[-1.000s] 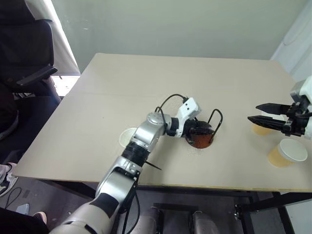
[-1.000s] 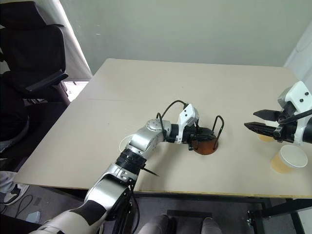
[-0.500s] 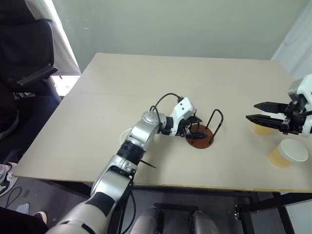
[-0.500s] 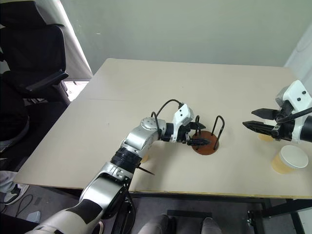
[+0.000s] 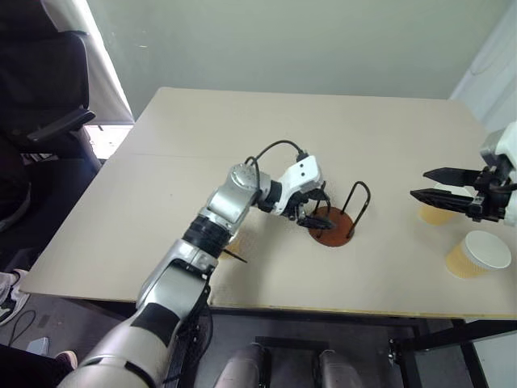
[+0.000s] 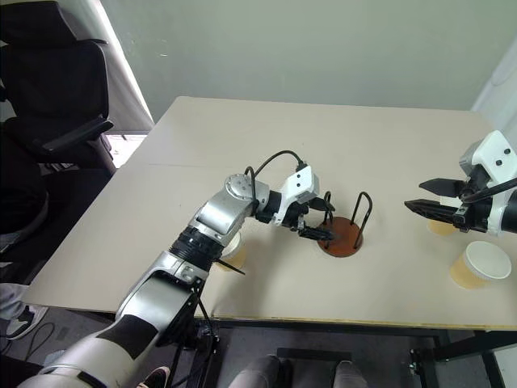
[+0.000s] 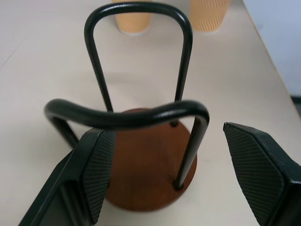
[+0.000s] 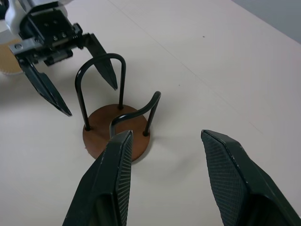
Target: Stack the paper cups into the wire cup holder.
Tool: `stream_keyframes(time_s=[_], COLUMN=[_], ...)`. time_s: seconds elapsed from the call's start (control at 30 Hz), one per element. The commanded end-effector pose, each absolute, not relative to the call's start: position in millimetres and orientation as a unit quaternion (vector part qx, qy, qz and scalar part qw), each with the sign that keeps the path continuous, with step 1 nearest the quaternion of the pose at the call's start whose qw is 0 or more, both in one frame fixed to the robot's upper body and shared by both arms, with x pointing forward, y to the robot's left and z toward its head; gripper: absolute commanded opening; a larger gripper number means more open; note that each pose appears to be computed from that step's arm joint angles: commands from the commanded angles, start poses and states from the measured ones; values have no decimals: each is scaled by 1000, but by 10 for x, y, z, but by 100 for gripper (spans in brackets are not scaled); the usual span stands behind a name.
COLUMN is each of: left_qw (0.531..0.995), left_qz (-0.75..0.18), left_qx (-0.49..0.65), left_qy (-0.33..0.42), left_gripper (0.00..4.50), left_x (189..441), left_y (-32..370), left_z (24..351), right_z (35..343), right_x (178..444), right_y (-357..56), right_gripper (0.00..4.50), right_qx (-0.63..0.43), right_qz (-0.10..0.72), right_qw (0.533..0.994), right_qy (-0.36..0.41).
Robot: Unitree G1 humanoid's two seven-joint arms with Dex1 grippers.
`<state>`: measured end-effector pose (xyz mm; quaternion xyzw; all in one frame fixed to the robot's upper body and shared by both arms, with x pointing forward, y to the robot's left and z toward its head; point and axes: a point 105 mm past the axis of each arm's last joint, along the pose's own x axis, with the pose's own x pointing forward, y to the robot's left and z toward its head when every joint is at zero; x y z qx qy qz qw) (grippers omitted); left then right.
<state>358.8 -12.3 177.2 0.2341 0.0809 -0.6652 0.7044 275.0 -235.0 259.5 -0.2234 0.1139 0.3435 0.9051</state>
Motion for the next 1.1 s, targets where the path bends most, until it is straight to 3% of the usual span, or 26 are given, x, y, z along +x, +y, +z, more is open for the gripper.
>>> stream_keyframes(time_s=[0.03, 0.37, 0.6, 0.73, 0.9, 1.1], left_qw=[684, 676, 714, 736, 745, 756], left_qz=[-673, -654, -612, -596, -624, -624], left_qx=[274, 335, 340, 321, 234, 194], left_qy=[60, 57, 23, 1, -39, -40], left_gripper=[386, 386, 386, 386, 386, 386], left_x=[3546, 3577, 3688, 3715, 3551, 3476], left_y=[-148, 155, 483, 596, 646, 736], left_z=[1923, 2131, 2476, 2646, 2852, 2850], right_z=[2691, 2699, 2735, 2723, 2590, 2506], right_x=[2731, 2729, 2748, 2793, 2888, 3051], right_y=[-2347, -2350, -2412, -2473, -2604, -2736], right_gripper=[231, 231, 231, 231, 231, 231], right_qx=[-243, -249, -257, -272, -324, -349], right_qz=[342, 345, 337, 327, 313, 302], right_qw=[902, 899, 900, 899, 883, 874], right_qy=[100, 100, 99, 102, 134, 153])
